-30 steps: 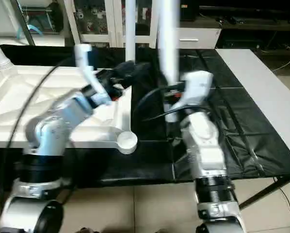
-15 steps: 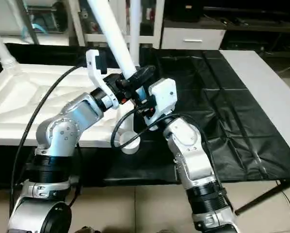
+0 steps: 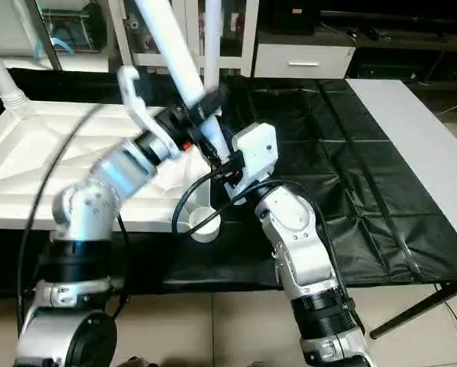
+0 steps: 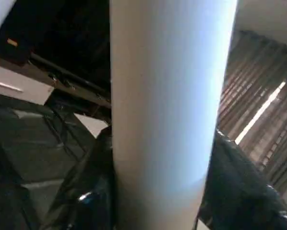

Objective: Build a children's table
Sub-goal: Insert table leg to table base

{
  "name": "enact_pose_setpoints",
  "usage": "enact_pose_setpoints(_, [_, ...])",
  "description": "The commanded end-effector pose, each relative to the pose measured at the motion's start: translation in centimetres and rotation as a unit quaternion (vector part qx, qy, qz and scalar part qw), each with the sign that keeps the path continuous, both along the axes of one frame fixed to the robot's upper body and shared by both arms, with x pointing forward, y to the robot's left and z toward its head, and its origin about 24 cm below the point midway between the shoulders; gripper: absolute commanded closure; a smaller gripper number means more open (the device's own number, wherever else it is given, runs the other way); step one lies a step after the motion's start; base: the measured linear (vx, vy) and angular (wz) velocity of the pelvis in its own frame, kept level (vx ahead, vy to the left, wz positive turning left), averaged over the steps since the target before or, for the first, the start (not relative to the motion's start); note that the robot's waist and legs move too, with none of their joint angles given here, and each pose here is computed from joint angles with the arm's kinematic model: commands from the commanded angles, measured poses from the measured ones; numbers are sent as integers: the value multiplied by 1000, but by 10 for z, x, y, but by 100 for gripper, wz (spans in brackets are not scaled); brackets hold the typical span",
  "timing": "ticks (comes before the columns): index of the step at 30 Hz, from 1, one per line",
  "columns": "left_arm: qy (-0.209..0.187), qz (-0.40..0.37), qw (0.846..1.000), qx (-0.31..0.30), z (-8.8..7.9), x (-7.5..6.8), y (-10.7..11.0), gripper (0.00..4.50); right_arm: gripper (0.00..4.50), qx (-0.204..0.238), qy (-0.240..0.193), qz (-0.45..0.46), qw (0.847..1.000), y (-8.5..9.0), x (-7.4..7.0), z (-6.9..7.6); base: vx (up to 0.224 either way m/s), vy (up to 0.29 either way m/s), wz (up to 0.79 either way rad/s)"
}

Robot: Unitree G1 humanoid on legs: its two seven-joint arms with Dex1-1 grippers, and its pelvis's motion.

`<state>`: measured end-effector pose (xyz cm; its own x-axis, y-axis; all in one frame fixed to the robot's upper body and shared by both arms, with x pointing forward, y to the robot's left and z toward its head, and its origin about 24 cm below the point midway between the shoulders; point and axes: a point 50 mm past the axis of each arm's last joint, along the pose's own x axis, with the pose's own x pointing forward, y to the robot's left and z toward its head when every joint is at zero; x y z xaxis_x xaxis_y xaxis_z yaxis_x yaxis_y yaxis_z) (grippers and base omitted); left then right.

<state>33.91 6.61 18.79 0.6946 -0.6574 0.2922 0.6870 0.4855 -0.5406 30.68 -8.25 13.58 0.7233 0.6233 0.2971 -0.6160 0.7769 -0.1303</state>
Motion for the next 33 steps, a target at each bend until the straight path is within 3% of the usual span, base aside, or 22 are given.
enact_pose_setpoints(1, [-8, -5, 1000, -11, 6, 0, -3, 240, 309, -6, -2, -2, 1000, -2, -2, -2, 0, 0, 0])
enact_pose_setpoints(4, [-9, -12, 1000, -15, 8, -1, -4, 271, 309, -7, -3, -3, 1000, -2, -2, -2, 0, 0, 0])
enact_pose_setpoints(13, [-3, -34, 999, -18, 6, -5, -9, 280, 309, -8, -6, -11, 1000, -3, -2, -2, 0, 0, 0])
enact_pose_setpoints(14, [-3, -34, 999, -18, 6, -5, -9, 280, 253, -8, -6, -13, 1000, -3, -2, -2, 0, 0, 0])
enact_pose_setpoints(15, [1, -26, 1000, -15, 5, -3, -8, 280, 239, -7, -5, -5, 1000, -2, -2, -2, 0, 0, 0])
enact_pose_setpoints(18, [5, -3, 1000, -5, 3, 1, -1, 280, 232, -2, -3, 17, 1000, 0, -5, -2, 0, 0, 0])
enact_pose_setpoints(28, [1, 40, 999, 2, 9, 13, 25, 282, 135, -25, 8, 81, 996, -4, -21, -10, 0, 0, 0])
enact_pose_setpoints(31, [-2, 47, 999, 21, 9, 16, 34, 282, 116, -30, 3, 84, 996, -14, -28, -8, 0, 0, 0])
enact_pose_setpoints(33, [-2, 41, 998, 47, 8, 18, 41, 282, 91, -21, -8, 65, 998, -32, -25, 3, 0, 0, 0])
